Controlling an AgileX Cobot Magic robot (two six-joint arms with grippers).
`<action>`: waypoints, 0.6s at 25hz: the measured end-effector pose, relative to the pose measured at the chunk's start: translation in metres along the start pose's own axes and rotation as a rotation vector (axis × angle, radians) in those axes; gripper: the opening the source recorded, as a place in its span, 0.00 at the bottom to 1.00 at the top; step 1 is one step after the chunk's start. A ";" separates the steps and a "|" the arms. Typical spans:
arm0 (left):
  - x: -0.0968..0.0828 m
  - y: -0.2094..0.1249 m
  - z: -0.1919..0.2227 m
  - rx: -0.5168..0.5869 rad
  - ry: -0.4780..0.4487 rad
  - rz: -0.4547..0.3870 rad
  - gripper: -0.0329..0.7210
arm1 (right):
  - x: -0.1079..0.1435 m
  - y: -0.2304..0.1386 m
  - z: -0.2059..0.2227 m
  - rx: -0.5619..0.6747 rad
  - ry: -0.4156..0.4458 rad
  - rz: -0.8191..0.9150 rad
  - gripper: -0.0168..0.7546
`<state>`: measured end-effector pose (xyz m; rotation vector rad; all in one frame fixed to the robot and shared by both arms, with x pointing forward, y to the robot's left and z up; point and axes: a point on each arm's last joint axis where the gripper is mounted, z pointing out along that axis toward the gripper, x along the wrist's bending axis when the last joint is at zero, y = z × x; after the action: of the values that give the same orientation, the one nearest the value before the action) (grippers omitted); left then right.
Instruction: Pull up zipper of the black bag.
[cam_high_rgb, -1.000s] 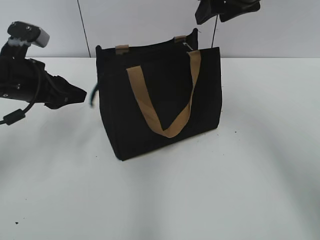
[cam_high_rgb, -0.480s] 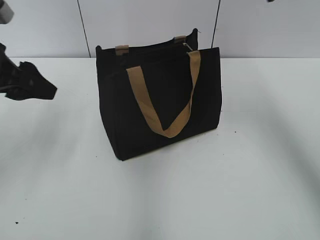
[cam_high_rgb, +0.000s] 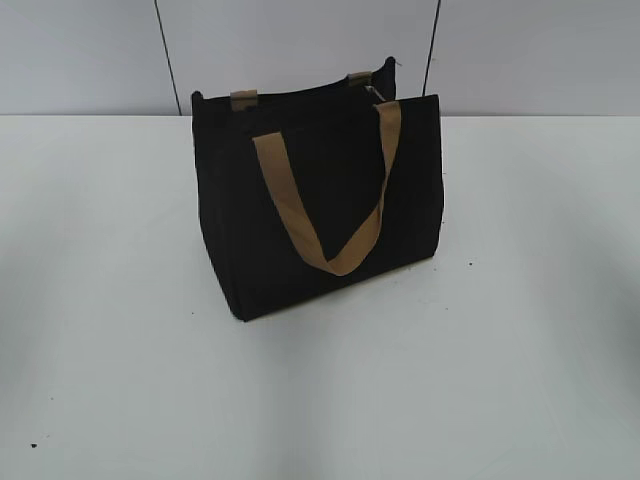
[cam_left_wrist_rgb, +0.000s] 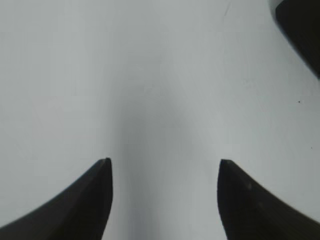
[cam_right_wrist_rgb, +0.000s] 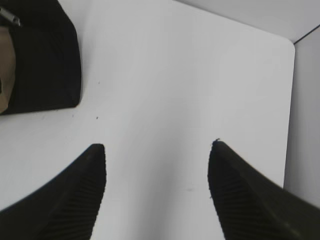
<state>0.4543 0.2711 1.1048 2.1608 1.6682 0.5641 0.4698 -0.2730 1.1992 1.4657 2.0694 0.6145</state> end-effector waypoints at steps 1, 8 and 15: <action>-0.002 -0.008 -0.012 -0.037 -0.011 -0.016 0.71 | 0.003 -0.012 -0.006 -0.003 0.005 0.003 0.66; -0.014 -0.093 -0.065 -0.273 -0.048 -0.063 0.70 | 0.033 -0.116 -0.036 -0.115 0.046 0.037 0.66; -0.028 -0.164 -0.064 -0.392 -0.116 -0.096 0.66 | 0.053 -0.197 -0.024 -0.123 0.062 0.085 0.66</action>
<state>0.2790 0.2865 1.0748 1.7888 1.4506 0.6616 0.2999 -0.2850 1.0848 1.4863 1.9854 0.8152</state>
